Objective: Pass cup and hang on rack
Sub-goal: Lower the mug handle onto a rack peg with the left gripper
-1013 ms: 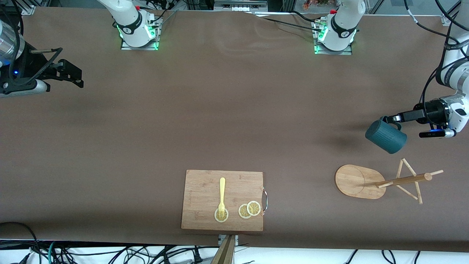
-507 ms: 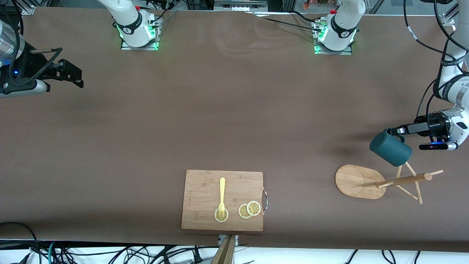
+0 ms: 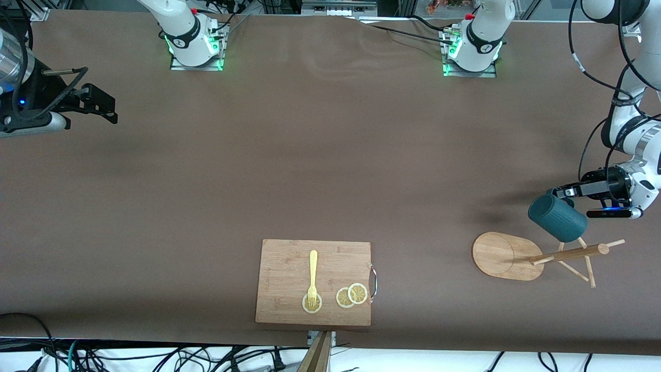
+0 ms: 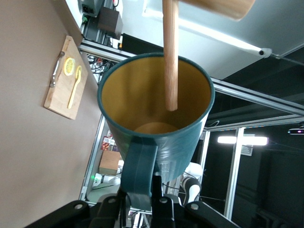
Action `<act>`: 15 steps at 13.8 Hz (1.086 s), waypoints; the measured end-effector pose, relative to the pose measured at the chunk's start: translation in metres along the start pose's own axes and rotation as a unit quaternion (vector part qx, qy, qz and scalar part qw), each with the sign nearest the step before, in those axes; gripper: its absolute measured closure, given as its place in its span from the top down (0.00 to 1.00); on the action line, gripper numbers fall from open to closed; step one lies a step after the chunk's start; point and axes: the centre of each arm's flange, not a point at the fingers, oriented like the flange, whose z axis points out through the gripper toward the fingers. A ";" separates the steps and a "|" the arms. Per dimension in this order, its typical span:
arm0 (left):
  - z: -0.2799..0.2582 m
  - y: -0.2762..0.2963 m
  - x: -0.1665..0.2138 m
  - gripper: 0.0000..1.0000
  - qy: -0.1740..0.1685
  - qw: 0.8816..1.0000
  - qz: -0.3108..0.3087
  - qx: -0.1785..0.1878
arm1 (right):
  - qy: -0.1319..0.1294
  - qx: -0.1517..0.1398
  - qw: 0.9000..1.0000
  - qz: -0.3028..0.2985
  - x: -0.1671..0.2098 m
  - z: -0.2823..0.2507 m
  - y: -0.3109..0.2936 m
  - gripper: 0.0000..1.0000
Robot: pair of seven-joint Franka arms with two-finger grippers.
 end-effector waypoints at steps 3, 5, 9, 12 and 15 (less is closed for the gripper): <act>-0.001 -0.004 0.002 0.21 0.004 1.000 0.000 -0.017 | 0.000 0.000 1.000 0.000 0.000 0.000 0.000 1.00; -0.004 -0.012 0.005 0.21 0.008 1.000 -0.004 -0.027 | 0.000 0.000 1.000 0.000 0.000 0.000 0.000 1.00; -0.011 -0.025 0.010 0.21 0.012 0.999 -0.009 -0.045 | -0.001 0.000 1.000 -0.001 0.001 0.002 -0.001 1.00; -0.015 -0.031 0.012 0.21 0.016 0.998 -0.010 -0.056 | -0.003 0.000 1.000 -0.001 0.003 0.005 0.000 1.00; -0.020 -0.035 0.014 0.21 0.020 0.998 -0.009 -0.062 | 0.001 0.000 1.000 -0.001 0.006 0.006 0.000 1.00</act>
